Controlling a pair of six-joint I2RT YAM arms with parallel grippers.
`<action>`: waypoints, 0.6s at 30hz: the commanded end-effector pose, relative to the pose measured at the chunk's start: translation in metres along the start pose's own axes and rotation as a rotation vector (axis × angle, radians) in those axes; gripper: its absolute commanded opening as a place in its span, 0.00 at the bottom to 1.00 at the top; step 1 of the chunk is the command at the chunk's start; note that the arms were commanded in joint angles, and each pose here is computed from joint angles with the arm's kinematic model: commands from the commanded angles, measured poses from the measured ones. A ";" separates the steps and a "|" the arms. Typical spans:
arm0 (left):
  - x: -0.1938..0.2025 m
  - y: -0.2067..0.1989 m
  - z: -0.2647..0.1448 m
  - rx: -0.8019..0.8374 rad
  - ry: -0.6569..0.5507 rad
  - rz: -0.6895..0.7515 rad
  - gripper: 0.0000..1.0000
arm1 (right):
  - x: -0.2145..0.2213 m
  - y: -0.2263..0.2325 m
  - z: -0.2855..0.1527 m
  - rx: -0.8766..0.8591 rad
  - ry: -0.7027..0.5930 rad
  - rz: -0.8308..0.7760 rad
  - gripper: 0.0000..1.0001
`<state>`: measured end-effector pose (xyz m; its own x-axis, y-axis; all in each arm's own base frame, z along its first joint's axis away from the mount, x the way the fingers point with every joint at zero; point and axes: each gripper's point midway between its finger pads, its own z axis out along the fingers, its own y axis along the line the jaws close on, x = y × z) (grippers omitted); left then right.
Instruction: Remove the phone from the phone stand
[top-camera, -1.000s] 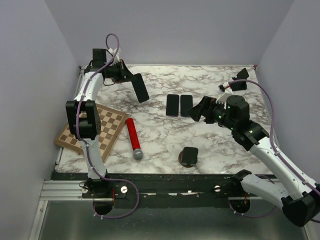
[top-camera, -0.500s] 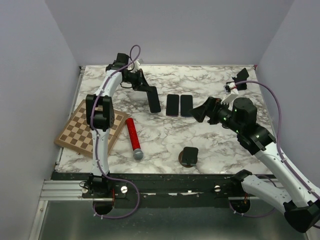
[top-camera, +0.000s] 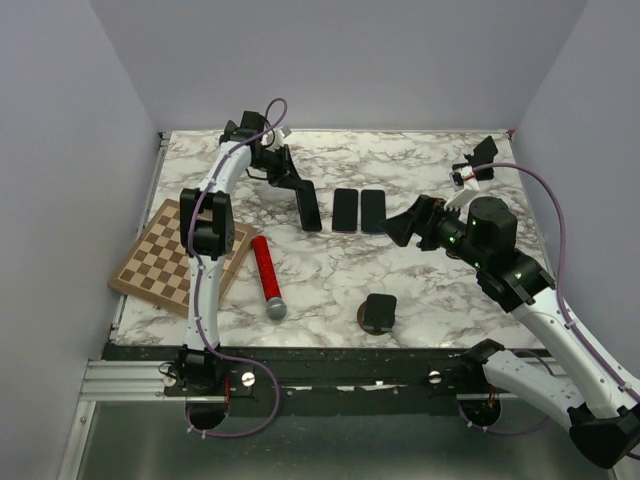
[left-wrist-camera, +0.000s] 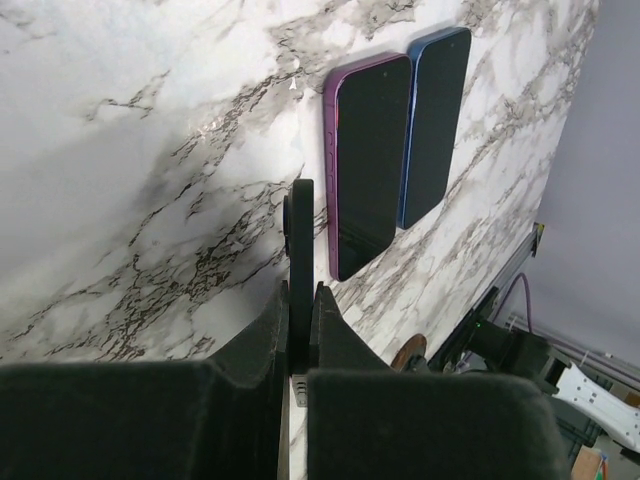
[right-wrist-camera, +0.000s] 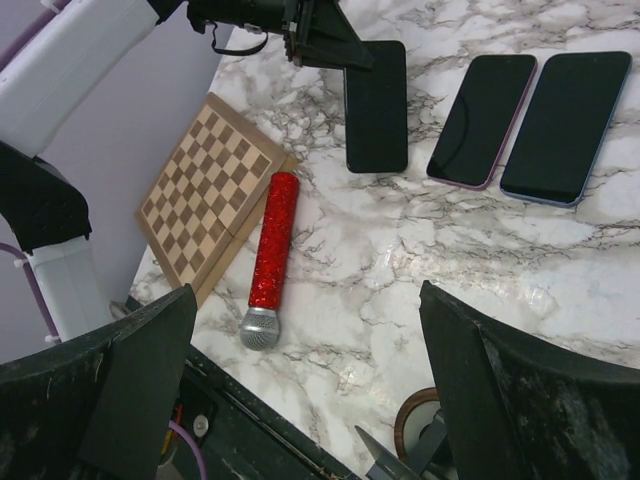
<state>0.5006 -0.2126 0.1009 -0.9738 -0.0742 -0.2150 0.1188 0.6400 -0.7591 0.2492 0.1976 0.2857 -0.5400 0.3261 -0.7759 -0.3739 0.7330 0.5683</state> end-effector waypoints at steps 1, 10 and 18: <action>-0.004 -0.009 0.003 -0.011 -0.017 0.002 0.00 | -0.001 -0.002 -0.002 0.003 -0.015 -0.007 1.00; -0.006 -0.004 0.019 -0.031 -0.022 -0.003 0.02 | -0.001 -0.001 -0.002 -0.002 -0.017 -0.007 1.00; -0.012 -0.003 0.026 -0.045 -0.042 -0.002 0.09 | -0.001 -0.002 -0.003 0.002 -0.021 -0.007 1.00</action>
<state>0.5038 -0.2298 0.0957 -0.9742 -0.0881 -0.2077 0.1002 0.6558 -0.7482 0.2486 0.1972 0.2871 -0.5366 0.3284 -0.7773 -0.3763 0.7314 0.5688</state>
